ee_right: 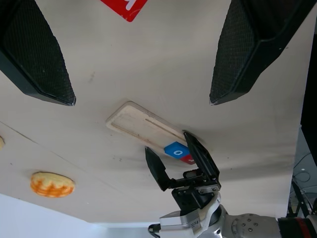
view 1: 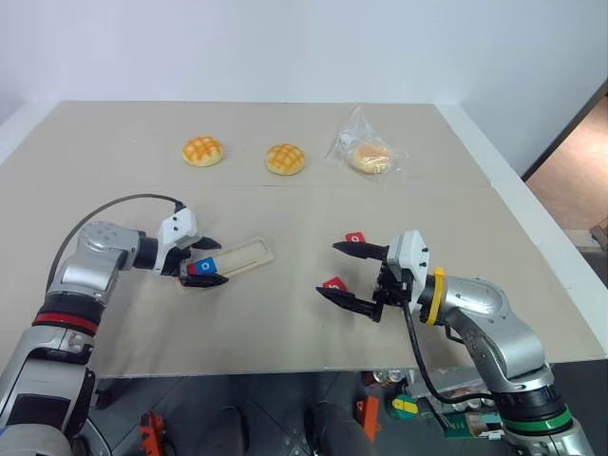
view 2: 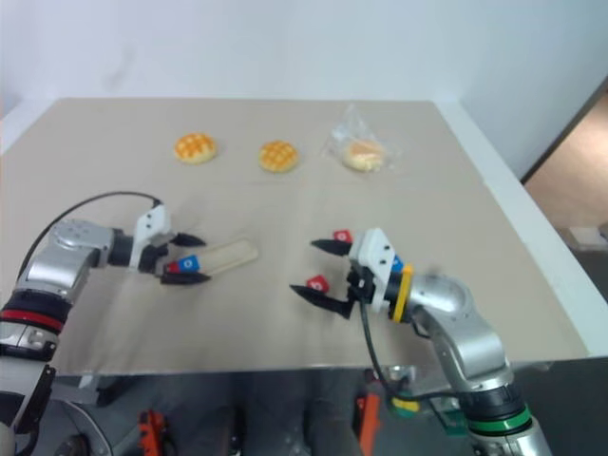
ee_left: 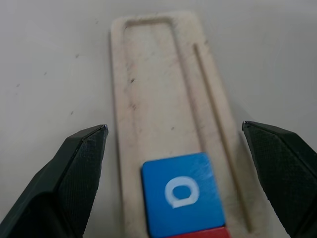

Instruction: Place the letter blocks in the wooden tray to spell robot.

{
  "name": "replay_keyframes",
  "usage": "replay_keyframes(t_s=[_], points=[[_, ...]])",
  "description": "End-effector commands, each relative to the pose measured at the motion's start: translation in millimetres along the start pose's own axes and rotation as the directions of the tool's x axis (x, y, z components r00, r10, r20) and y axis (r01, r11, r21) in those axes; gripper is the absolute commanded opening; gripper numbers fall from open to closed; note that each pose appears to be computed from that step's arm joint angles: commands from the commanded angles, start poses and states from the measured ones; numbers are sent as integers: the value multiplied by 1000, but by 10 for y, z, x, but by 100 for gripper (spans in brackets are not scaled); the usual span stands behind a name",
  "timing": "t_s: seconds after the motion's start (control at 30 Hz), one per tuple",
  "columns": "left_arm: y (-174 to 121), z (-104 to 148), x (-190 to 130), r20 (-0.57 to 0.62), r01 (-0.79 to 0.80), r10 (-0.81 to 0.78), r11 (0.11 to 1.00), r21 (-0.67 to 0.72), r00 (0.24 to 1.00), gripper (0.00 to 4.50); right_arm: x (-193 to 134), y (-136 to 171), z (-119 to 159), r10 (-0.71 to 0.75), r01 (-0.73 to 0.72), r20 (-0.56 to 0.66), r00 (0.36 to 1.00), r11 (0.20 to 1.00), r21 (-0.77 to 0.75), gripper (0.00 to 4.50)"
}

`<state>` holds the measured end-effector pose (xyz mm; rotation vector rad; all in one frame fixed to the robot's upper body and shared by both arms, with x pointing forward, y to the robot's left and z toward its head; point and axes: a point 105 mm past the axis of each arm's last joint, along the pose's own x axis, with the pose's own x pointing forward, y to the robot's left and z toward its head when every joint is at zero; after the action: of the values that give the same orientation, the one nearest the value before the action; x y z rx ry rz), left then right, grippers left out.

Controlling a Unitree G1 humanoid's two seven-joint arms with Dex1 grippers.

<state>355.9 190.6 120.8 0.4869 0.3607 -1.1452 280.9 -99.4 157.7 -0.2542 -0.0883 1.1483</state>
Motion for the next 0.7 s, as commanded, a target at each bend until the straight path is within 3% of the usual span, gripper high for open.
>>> replay_keyframes(t_s=[0.03,0.53,0.7], points=[[57,-11,14,3,-63,63,998,11,998,450,-10,-21,57,6,-5,20,1000,999,-43,448],[10,-287,84,-82,-98,90,989,-107,993,450,10,-25,22,26,-25,16,1000,998,-63,448],[-14,-339,119,-101,-99,88,990,-103,991,338,1,-25,14,26,-26,11,1000,997,-67,450]])
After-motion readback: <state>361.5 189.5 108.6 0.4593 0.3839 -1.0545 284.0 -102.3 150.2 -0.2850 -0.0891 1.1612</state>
